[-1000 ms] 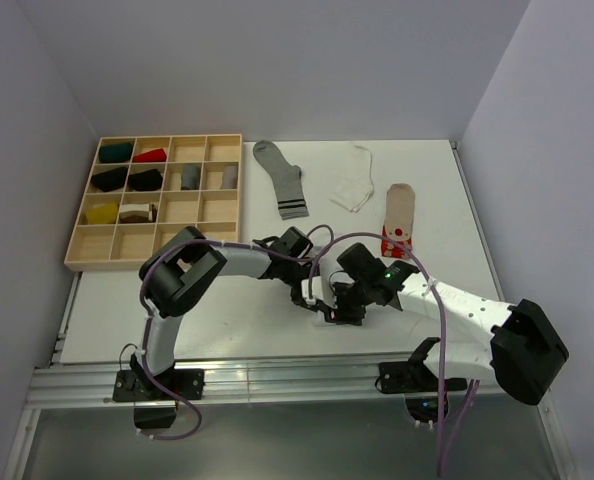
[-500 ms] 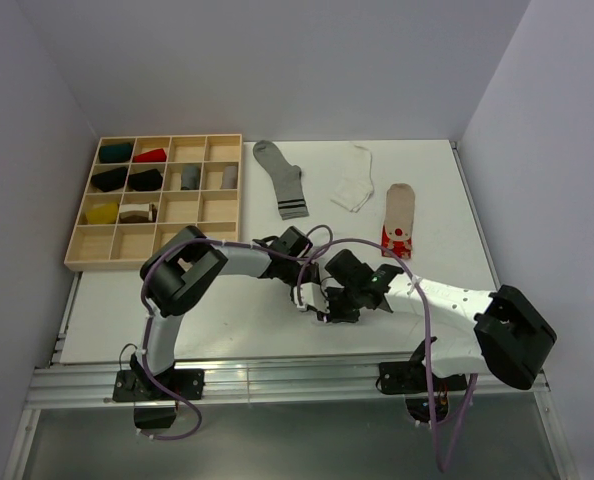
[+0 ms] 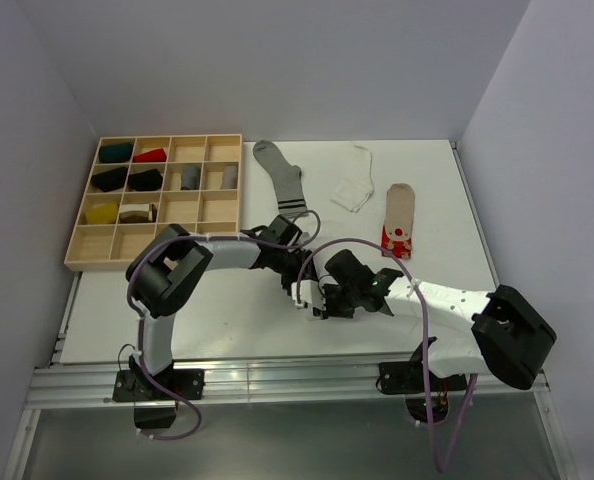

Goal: Roll the socks
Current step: Roll the sock at the center of the board.

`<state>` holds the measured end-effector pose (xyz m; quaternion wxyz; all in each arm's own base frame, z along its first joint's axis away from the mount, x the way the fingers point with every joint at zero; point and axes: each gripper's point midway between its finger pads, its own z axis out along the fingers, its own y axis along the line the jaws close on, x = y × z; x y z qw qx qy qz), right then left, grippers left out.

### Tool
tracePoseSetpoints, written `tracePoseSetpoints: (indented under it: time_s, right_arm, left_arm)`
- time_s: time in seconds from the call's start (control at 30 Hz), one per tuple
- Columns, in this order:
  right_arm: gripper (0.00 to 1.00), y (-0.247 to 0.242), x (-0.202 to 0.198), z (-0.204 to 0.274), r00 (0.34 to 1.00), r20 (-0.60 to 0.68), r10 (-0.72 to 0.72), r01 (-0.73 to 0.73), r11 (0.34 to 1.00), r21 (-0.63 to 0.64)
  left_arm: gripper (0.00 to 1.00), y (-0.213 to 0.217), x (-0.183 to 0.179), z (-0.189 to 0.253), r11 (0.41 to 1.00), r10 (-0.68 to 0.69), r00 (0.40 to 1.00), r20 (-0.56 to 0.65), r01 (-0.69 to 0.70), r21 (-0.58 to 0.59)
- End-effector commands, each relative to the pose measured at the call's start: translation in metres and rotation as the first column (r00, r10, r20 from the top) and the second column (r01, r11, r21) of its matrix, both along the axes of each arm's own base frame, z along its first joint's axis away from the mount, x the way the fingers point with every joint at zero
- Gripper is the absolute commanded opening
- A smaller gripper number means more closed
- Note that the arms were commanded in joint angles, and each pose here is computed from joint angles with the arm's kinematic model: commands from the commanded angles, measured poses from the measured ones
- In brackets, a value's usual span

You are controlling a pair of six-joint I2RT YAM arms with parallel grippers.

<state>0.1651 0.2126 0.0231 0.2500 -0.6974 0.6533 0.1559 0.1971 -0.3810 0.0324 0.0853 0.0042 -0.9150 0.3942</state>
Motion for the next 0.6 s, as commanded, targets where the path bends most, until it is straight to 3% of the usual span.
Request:
tracePoseSetpoints:
  time_s: [0.0, 0.3, 0.37, 0.57]
  right_arm:
    - [0.16, -0.023, -0.016, -0.029, 0.998, -0.059, -0.011, 0.004, 0.994, -0.110]
    - [0.15, -0.022, -0.015, -0.030, 0.998, -0.067, -0.008, 0.000, 0.993, -0.118]
    - [0.15, -0.022, -0.014, -0.030, 0.998, -0.065, -0.007, -0.001, 0.993, -0.119]
    - [0.14, -0.022, -0.014, -0.030, 0.997, -0.071, -0.010, 0.001, 0.992, -0.129]
  left_arm:
    - [0.42, -0.002, 0.029, 0.025, 0.999, 0.027, 0.990, 0.142, -0.023, -0.031]
    - [0.44, 0.005, 0.063, 0.023, 0.999, 0.006, 0.969, 0.248, -0.018, 0.046]
    - [0.45, 0.010, 0.069, 0.005, 0.993, -0.036, 0.967, 0.253, 0.006, 0.116]
    - [0.45, 0.007, 0.075, -0.018, 0.985, -0.116, 0.963, 0.242, 0.080, 0.154]
